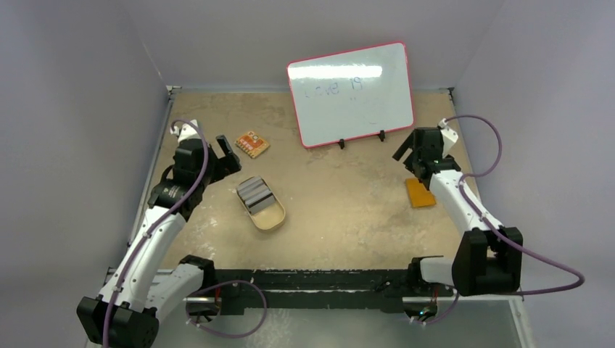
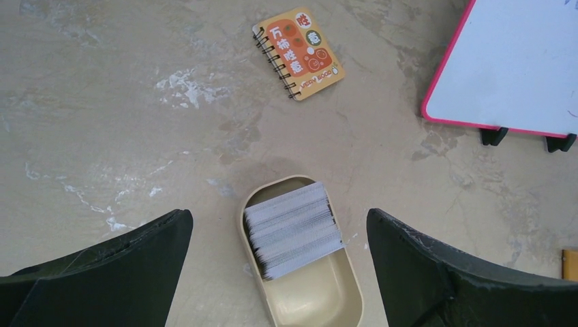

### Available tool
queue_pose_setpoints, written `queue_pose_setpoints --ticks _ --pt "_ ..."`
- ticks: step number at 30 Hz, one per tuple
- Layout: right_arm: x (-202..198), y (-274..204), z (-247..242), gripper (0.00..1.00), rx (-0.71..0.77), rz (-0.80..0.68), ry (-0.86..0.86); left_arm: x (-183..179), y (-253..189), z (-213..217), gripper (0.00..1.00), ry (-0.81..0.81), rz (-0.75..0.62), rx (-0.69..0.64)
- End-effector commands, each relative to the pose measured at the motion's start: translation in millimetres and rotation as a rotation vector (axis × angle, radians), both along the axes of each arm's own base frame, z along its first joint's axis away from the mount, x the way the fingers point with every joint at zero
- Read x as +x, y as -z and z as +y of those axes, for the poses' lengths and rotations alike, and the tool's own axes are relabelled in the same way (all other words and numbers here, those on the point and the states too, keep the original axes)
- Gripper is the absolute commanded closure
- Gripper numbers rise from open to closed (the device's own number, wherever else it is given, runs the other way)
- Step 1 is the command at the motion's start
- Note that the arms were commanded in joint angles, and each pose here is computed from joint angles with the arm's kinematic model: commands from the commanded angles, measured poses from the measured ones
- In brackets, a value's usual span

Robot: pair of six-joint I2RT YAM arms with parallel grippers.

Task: Put the credit cards into the card holder
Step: Move the card holder to the center of the board.

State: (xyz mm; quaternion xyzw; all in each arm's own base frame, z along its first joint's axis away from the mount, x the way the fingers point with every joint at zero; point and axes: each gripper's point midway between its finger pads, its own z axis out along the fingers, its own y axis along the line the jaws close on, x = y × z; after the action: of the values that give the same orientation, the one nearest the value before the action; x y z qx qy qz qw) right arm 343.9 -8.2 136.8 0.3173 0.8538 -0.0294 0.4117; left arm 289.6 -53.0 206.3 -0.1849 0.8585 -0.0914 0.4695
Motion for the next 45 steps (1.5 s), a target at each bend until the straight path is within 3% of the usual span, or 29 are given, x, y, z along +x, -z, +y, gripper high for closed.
queue_pose_setpoints --ticks 1,10,19,24,30,35,40,45 --pt "3 17 -32 0.01 0.041 -0.017 0.115 2 -12 6 0.00 -0.002 -0.060 0.027" --pt "-4 82 -80 0.01 0.173 0.088 0.220 3 -10 9 0.00 -0.014 -0.061 0.038" --pt "2 99 -84 0.06 0.151 0.146 0.164 2 -13 19 0.02 -0.064 -0.068 0.059" --pt "10 112 -44 0.10 0.222 0.189 -0.032 3 -12 6 0.04 0.018 -0.065 0.045" --pt "19 110 27 0.15 0.226 0.216 -0.266 2 -12 7 0.07 0.012 -0.066 0.048" --pt "11 108 81 0.23 0.317 0.226 -0.400 2 -12 7 0.08 0.010 -0.070 0.049" --pt "-1 94 109 0.24 0.323 0.229 -0.461 2 -11 8 0.09 0.011 -0.067 0.052" --pt "-6 66 87 0.21 0.260 0.193 -0.328 3 -10 6 0.10 0.016 -0.063 0.048"
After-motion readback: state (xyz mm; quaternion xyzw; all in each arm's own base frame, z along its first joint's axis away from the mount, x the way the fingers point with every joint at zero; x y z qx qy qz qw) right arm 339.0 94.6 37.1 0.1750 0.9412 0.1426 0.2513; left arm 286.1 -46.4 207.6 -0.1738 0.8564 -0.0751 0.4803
